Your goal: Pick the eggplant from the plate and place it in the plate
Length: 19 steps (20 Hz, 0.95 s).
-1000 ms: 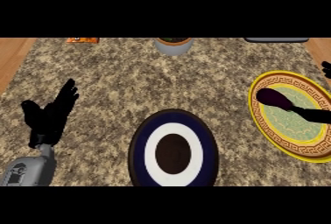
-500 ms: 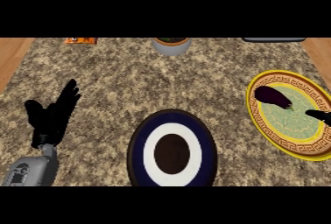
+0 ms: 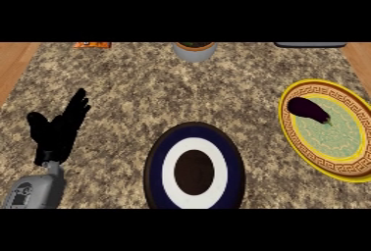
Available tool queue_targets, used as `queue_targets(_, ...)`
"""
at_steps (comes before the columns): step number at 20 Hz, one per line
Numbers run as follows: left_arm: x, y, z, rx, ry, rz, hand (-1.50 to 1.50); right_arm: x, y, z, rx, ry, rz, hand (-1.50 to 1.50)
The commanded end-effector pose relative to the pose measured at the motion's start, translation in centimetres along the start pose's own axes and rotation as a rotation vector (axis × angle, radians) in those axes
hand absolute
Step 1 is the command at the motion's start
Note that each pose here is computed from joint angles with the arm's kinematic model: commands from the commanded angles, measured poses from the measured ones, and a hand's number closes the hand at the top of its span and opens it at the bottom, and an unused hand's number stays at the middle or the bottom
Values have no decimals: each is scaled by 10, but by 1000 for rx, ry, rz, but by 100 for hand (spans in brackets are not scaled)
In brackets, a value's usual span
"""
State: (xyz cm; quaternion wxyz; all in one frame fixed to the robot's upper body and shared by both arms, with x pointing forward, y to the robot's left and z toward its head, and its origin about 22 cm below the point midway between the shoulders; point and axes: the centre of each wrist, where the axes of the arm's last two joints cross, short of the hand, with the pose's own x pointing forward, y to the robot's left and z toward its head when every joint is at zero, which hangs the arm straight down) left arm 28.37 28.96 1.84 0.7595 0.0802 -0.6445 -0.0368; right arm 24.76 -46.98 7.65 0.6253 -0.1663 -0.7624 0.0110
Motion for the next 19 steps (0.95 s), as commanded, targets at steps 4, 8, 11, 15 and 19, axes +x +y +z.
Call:
queue_targets(4,1,-7,11,9,-17,3,0,2,-25,11,-19,-19,19,-150)
queue_targets(8,-12,-10,14,-7,-13,12,0,-24,-55,26,-68,11,20,-150)
queue_targets(11,2,1,0,7,0,1,0,-1,-62,11,-33,8,44,-150)
queue_targets(15,4,-2,3,10,11,14,0,-37,-77,30,-24,44,91,-150)
queue_targets(19,5,-5,10,-6,-9,-17,0,-40,-85,23,-42,70,127,-150)
